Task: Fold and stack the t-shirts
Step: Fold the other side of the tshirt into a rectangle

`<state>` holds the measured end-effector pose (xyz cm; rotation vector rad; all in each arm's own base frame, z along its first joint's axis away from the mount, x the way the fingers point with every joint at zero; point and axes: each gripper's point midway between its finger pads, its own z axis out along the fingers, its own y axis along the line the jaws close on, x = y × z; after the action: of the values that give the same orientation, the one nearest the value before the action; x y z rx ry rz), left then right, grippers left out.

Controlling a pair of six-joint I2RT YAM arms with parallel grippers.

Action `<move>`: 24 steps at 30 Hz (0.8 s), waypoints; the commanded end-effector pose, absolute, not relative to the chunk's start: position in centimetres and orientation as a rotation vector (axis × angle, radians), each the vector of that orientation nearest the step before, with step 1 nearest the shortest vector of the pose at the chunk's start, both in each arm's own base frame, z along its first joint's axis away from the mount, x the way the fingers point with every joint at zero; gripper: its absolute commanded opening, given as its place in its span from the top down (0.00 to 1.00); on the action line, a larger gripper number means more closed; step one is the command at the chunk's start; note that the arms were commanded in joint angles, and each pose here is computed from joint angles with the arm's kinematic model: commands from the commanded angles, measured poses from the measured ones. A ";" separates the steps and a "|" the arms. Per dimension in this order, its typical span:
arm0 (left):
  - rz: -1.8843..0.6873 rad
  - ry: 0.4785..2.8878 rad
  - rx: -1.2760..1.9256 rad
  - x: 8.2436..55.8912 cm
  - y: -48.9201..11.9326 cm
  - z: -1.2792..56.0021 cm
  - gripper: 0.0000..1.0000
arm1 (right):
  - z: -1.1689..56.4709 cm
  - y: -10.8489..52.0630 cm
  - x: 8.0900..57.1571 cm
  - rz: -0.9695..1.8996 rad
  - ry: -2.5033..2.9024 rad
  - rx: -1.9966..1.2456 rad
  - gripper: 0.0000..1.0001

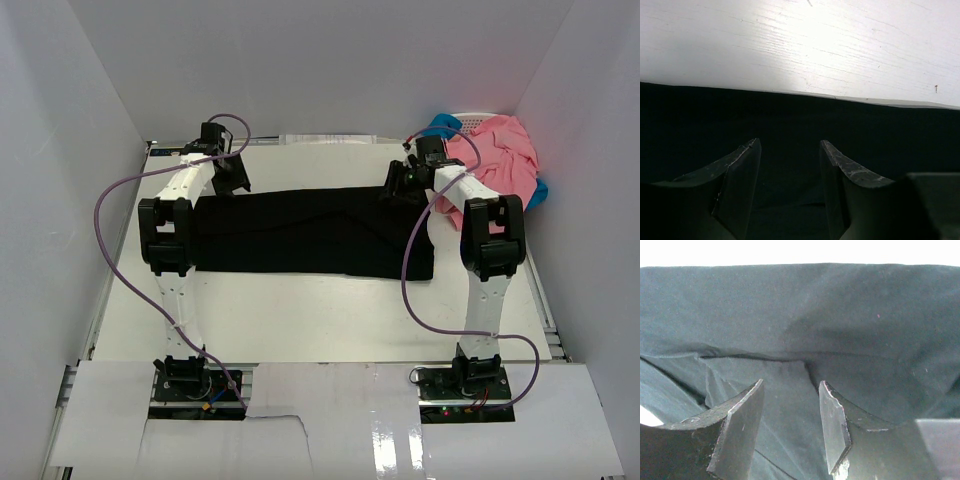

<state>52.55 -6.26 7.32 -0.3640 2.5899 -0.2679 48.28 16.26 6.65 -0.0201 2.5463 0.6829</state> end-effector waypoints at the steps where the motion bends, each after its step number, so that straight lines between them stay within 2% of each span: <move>1: -0.257 2.509 -0.333 52.4 -6.1 11.9 0.39 | 7.3 16.9 50.1 0.724 2.489 -0.065 0.47; 11: -0.258 2.523 -0.332 52.1 -6.2 11.4 0.39 | 6.3 17.5 50.0 0.759 2.516 -0.068 0.56; 16: -0.260 2.527 -0.334 52.0 -6.2 11.2 0.39 | 6.4 17.6 49.7 0.770 2.517 -0.073 0.78; 18: -0.261 2.530 -0.331 51.9 -6.3 11.2 0.39 | 6.8 17.7 49.6 0.775 2.509 -0.077 0.92; 24: -0.260 2.539 -0.335 51.4 -6.3 11.0 0.39 | 8.4 18.3 48.9 0.830 2.486 -0.095 0.92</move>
<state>51.49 -6.21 6.06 -0.3627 2.6303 -0.2540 48.74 17.42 4.85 -0.0453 2.5670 0.7670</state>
